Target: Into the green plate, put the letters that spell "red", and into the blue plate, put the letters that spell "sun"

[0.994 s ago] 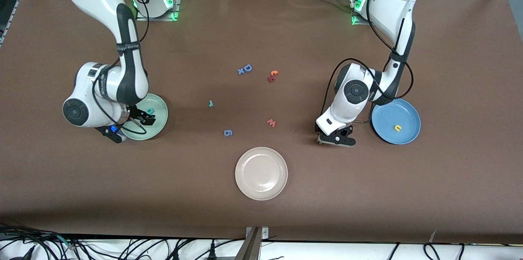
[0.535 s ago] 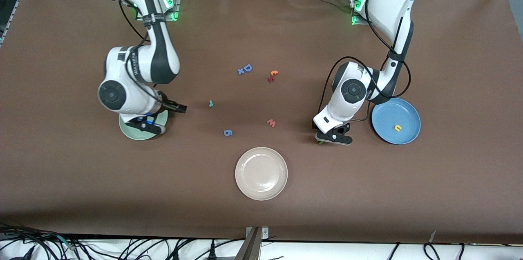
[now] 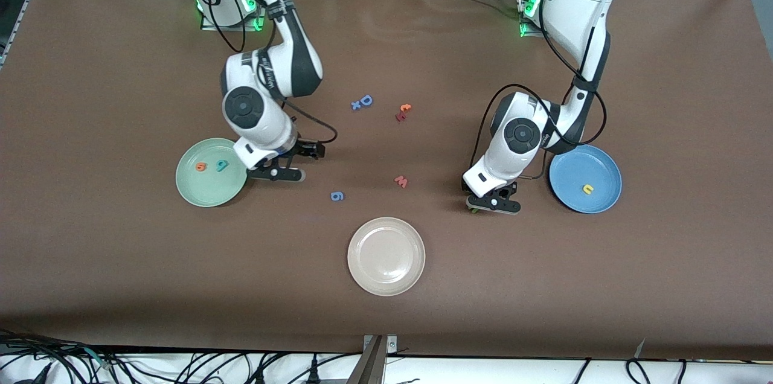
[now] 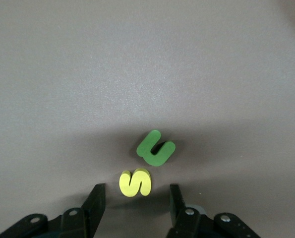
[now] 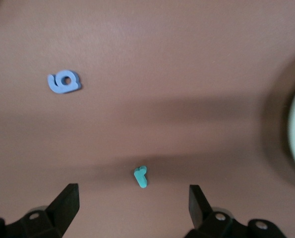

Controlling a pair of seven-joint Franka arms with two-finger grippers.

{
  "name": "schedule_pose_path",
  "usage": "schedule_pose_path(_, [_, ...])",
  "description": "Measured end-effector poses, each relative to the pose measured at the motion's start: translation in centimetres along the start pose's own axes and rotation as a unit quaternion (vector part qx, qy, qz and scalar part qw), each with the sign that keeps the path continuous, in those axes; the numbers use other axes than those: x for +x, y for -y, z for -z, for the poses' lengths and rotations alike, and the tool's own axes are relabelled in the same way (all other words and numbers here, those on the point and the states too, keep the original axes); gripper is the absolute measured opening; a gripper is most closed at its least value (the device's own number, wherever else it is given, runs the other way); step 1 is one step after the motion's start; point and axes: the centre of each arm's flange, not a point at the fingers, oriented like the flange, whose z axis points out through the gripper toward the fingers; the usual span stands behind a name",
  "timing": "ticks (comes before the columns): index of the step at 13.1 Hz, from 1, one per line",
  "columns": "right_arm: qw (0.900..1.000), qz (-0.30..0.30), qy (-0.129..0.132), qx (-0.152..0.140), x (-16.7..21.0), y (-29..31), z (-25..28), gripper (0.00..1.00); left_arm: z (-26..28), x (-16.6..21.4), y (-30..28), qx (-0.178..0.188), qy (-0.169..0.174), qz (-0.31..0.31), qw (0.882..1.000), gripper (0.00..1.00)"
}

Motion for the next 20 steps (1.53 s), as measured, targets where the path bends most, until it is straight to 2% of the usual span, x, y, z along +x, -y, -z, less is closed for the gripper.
schedule_pose_path(1, [1.000,0.003,-0.002,-0.004,-0.6,0.1,-1.1,0.94,0.0,0.0,0.0,0.000,0.000,0.000,1.000,0.60])
schedule_pose_path(3, [1.000,0.006,0.003,-0.010,-1.4,0.2,-2.8,0.70,0.0,0.0,0.0,0.000,0.000,0.000,1.000,0.59])
schedule_pose_path(4, [1.000,0.008,0.005,-0.013,-1.6,0.2,-3.4,0.68,0.0,0.0,0.0,0.000,-0.001,0.000,1.000,0.59])
schedule_pose_path(6, [1.000,0.012,-0.001,-0.016,-2.0,0.5,-4.6,0.67,0.2,0.2,0.1,0.000,-0.002,0.001,1.000,0.45])
schedule_pose_path(9, [1.000,0.013,-0.013,-0.024,-2.6,0.0,-6.8,0.65,0.2,0.3,0.5,0.002,-0.007,0.003,1.000,0.45])
schedule_pose_path(10, [0.999,0.013,-0.016,-0.025,-2.8,-0.2,-7.3,0.55,0.2,0.5,0.8,0.003,-0.010,0.005,1.000,0.46])
schedule_pose_path(13, [0.999,0.013,-0.019,-0.025,-2.9,-0.3,-7.5,0.46,0.3,0.6,1.1,0.004,-0.014,0.007,1.000,0.46])
schedule_pose_path(17, [0.999,0.017,-0.023,-0.023,-3.1,0.1,-7.6,0.44,0.3,0.6,1.1,0.004,-0.015,0.007,1.000,0.45])
schedule_pose_path(20, [0.999,0.024,-0.025,-0.019,-3.6,1.0,-8.0,0.43,0.4,0.7,1.1,0.003,-0.020,0.007,1.000,0.39])
